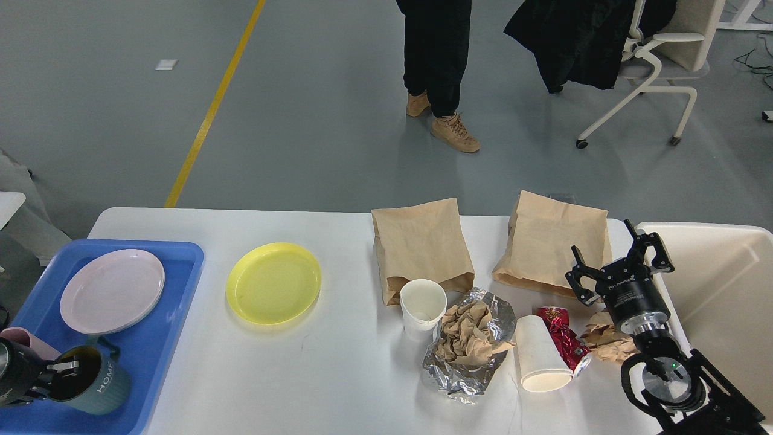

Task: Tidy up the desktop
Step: 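Carry the green mug onto the blue tray beside the pink mug, then open the left gripper and lift it off the green mug, then lower the left gripper to the edge of the yellow plate, then pinch the yellow plate rim with the left gripper, then lift the yellow plate and lay it onto the pink plate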

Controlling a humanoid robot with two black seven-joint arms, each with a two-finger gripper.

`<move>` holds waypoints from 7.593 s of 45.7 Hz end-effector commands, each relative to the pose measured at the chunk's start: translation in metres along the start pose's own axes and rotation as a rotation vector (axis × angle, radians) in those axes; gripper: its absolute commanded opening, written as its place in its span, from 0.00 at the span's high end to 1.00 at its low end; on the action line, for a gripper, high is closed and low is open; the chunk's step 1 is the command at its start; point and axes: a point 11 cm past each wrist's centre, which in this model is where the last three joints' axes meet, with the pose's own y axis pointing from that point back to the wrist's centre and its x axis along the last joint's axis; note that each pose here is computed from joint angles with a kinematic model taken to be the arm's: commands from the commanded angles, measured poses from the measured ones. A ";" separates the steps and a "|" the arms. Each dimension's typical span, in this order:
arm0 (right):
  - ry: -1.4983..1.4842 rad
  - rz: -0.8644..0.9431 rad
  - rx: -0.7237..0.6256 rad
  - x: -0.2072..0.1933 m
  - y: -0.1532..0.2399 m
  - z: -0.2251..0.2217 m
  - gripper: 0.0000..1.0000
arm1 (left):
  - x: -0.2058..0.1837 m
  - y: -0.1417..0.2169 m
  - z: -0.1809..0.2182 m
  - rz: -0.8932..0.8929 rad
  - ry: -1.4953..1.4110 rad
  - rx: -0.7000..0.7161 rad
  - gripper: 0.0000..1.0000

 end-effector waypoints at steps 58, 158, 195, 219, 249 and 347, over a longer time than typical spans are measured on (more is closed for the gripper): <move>0.000 0.000 0.000 0.000 0.000 0.000 0.00 | 0.038 0.168 0.127 -0.017 -0.204 -0.082 0.04; 0.000 0.000 0.000 0.000 0.000 0.000 0.00 | 0.017 -0.036 0.197 0.223 0.490 -0.402 0.07; 0.000 0.000 0.000 0.000 0.000 0.000 0.00 | -0.002 -0.070 0.249 0.202 0.564 -0.360 0.10; 0.000 0.000 0.000 0.000 0.000 0.000 0.00 | -0.007 -0.070 0.247 0.115 0.550 -0.383 0.54; 0.000 0.000 0.000 0.000 0.000 0.000 0.00 | -0.007 -0.059 0.231 0.035 0.567 -0.385 0.81; 0.000 0.000 0.000 0.000 0.000 0.000 0.00 | 0.010 0.150 0.184 -0.007 0.465 -0.370 1.00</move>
